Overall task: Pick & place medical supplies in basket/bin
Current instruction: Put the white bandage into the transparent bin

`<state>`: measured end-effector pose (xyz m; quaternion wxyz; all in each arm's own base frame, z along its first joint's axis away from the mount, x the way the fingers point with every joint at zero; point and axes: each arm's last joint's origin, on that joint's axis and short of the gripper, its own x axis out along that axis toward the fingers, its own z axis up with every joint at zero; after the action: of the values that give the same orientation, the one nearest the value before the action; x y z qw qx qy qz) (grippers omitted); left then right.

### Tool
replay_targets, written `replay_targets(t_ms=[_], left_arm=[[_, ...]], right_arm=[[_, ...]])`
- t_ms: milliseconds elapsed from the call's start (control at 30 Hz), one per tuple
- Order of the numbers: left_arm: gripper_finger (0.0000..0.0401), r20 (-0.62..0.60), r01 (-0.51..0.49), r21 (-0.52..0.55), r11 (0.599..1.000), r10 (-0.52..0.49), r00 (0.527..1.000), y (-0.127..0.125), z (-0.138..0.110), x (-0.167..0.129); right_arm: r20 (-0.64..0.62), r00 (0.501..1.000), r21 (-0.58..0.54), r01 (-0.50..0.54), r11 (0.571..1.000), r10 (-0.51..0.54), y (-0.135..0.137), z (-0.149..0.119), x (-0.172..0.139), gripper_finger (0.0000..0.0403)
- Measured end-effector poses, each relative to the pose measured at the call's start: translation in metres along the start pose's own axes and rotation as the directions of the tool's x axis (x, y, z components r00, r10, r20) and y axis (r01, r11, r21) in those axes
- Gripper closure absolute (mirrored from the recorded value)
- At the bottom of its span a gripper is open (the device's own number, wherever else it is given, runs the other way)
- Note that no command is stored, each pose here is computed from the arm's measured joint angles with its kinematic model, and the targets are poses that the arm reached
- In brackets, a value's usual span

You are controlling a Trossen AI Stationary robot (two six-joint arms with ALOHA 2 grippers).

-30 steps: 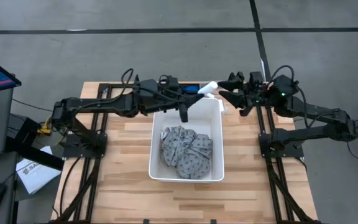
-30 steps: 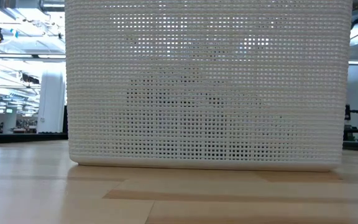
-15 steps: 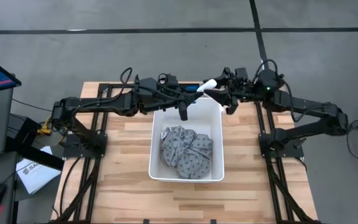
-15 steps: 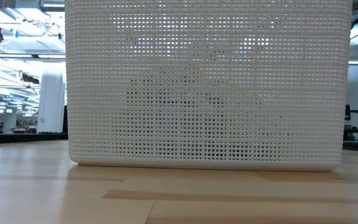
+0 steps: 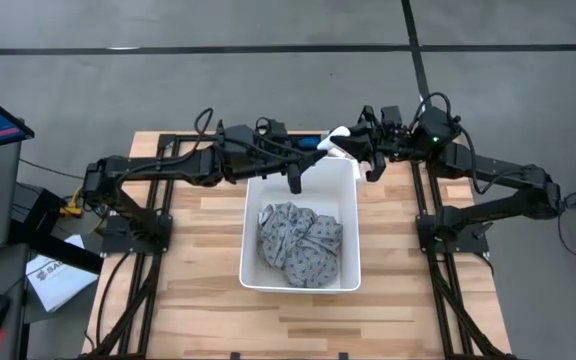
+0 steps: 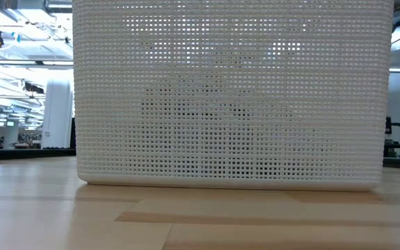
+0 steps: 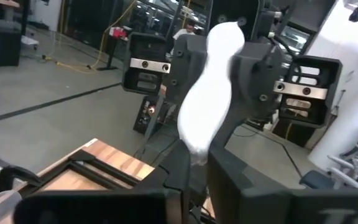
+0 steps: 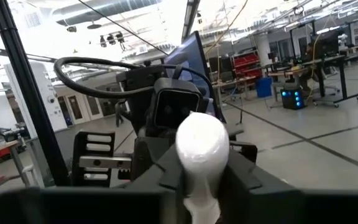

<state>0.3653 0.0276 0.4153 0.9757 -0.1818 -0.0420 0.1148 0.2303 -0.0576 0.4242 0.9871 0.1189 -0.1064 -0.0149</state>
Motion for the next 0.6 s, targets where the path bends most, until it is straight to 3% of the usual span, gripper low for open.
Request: replay_targets(t_ms=[67, 233, 400, 600], left_arm=[[0.0357, -0.007, 0.025, -0.001, 1.0, -0.025, 1.0, -0.001, 0.0, 0.0], [0.0321, -0.066, 0.168, 0.014, 0.986, -0.167, 0.984, -0.005, -0.001, -0.002], [0.0296, -0.234, 0.354, 0.007, 0.935, -0.342, 0.91, -0.019, -0.007, -0.017], [0.0281, -0.397, 0.352, -0.031, 0.935, -0.335, 0.855, -0.03, 0.002, -0.06]], right_arm=[[0.003, 1.0, -0.001, -0.004, 1.0, 0.004, 0.001, 0.001, -0.001, 0.0368], [0.027, 0.999, 0.001, 0.046, 0.999, -0.046, 0.004, 0.006, -0.009, 0.0369], [0.089, 0.986, -0.019, 0.144, 0.989, -0.142, 0.0, 0.02, -0.025, 0.0369], [-0.007, 0.973, -0.015, 0.23, 0.973, -0.23, -0.012, 0.019, -0.041, 0.0369]])
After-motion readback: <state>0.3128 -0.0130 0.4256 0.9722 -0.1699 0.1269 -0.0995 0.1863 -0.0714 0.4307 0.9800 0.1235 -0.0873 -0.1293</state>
